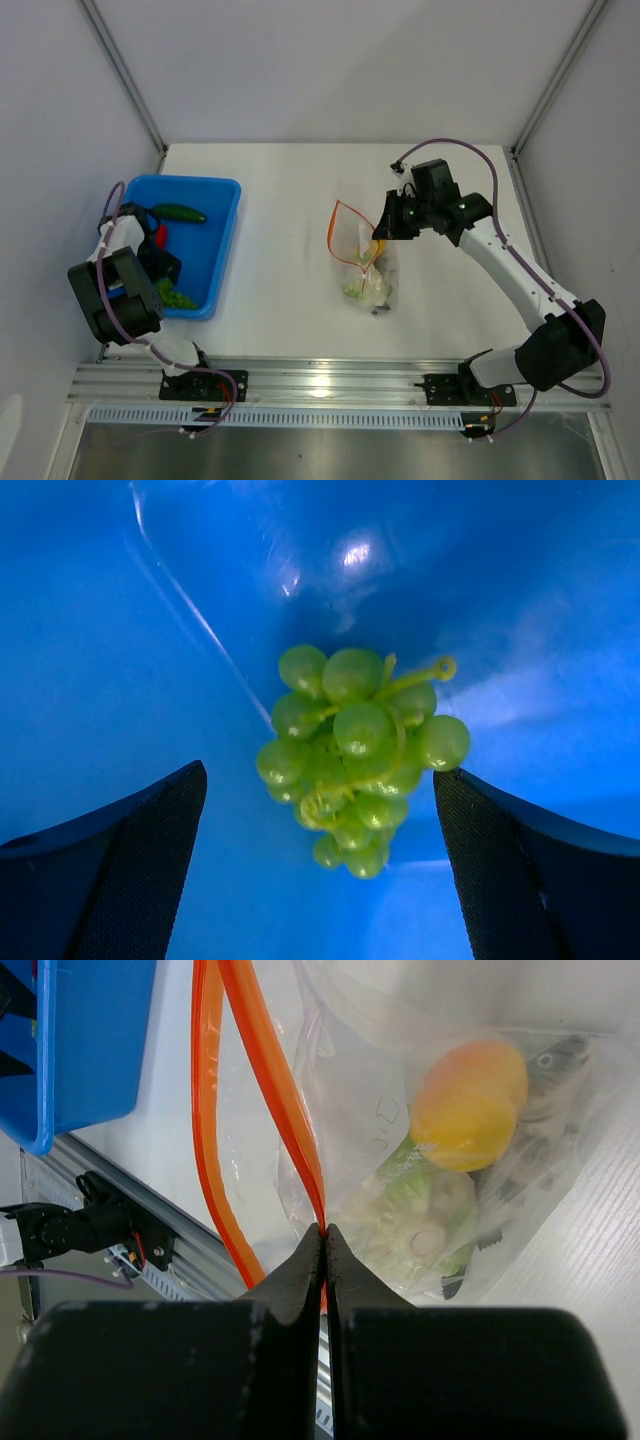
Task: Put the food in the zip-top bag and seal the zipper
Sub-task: Pick up the fake fruit from the bin.
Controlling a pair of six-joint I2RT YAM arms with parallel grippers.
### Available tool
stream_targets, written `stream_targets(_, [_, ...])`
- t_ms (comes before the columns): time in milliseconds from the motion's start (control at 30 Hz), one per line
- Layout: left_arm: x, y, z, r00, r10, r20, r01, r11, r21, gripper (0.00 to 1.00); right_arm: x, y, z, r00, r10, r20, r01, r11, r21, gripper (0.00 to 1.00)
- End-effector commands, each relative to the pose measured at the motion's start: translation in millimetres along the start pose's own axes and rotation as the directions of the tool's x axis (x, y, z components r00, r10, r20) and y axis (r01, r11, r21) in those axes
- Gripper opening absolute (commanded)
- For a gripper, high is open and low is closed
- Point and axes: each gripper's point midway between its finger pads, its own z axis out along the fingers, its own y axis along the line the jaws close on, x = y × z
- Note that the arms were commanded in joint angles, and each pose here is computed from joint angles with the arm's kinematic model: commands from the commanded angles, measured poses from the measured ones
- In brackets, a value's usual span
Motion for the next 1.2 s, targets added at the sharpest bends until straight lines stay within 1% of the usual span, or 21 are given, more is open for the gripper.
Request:
stream_targets(0, [-10, 4, 10, 1.000, 0.012, 0.022, -0.012, 0.999, -0.033, 0.94, -9, -1, 0, 1.000, -0.018, 0.023, 0.018, 1.000, -0.009, 0.00])
stream_targets(200, [-8, 1, 21, 1.000, 0.028, -0.005, -0.029, 0.998, -0.051, 0.89, -11, -6, 1, 1.000, 0.002, 0.024, -0.002, 1.000, -0.009, 0.00])
stream_targets(300, [-7, 1, 25, 0.999, 0.036, -0.008, -0.036, 0.998, -0.056, 0.82, -13, -8, -1, 1.000, 0.008, 0.029, -0.008, 1.000, -0.006, 0.00])
stream_targets(433, [-5, 0, 29, 0.999, 0.044, -0.008, -0.044, 0.998, -0.047, 0.62, -15, -10, -2, 0.999, 0.018, 0.036, -0.018, 1.000, -0.003, 0.00])
stream_targets(500, [-7, -1, 27, 0.999, 0.047, 0.003, -0.047, 0.998, -0.038, 0.56, -16, -9, -4, 0.999, 0.020, 0.040, -0.020, 1.000, -0.006, 0.00])
stream_targets(600, [-8, -3, 24, 0.999, 0.047, 0.005, -0.047, 0.999, -0.024, 0.41, -18, -8, -5, 0.999, 0.023, 0.046, -0.023, 1.000, -0.008, 0.00])
stream_targets(667, [-7, -5, 21, 0.999, 0.047, 0.003, -0.047, 0.999, 0.000, 0.37, -19, -7, -8, 0.998, 0.023, 0.051, -0.023, 1.000, -0.006, 0.00])
stream_targets(700, [-7, -6, 18, 0.999, 0.044, 0.013, -0.044, 0.999, 0.014, 0.31, -20, -7, -8, 0.998, 0.021, 0.054, -0.021, 1.000, -0.004, 0.00])
stream_targets(800, [-6, -10, 13, 0.999, 0.045, 0.013, -0.046, 0.998, 0.049, 0.20, -22, -7, -12, 0.998, 0.022, 0.057, -0.022, 1.000, 0.002, 0.00])
stream_targets(867, [-4, -12, 9, 0.999, 0.041, 0.016, -0.042, 0.996, 0.077, 0.14, -24, -6, -13, 0.998, 0.020, 0.061, -0.020, 1.000, 0.002, 0.00])
stream_targets(900, [-5, -14, 6, 0.999, 0.038, 0.020, -0.039, 0.995, 0.094, 0.06, -26, -4, -15, 0.997, 0.018, 0.071, -0.018, 1.000, 0.000, 0.00])
stream_targets(933, [-3, -15, 2, 0.999, 0.033, 0.025, -0.035, 0.993, 0.112, 0.03, -26, -4, -16, 0.997, 0.017, 0.074, -0.017, 1.000, -0.001, 0.00])
stream_targets(1000, [-1, -20, -5, 0.999, 0.025, 0.019, -0.028, 0.987, 0.157, 0.01, -27, -3, -18, 0.997, 0.016, 0.077, -0.016, 1.000, -0.001, 0.00])
stream_targets(1167, [-2, -26, -41, 0.998, -0.006, 0.069, -0.013, 0.963, 0.268, 0.00, -24, -2, -18, 0.998, 0.029, 0.064, -0.028, 1.000, -0.008, 0.00])
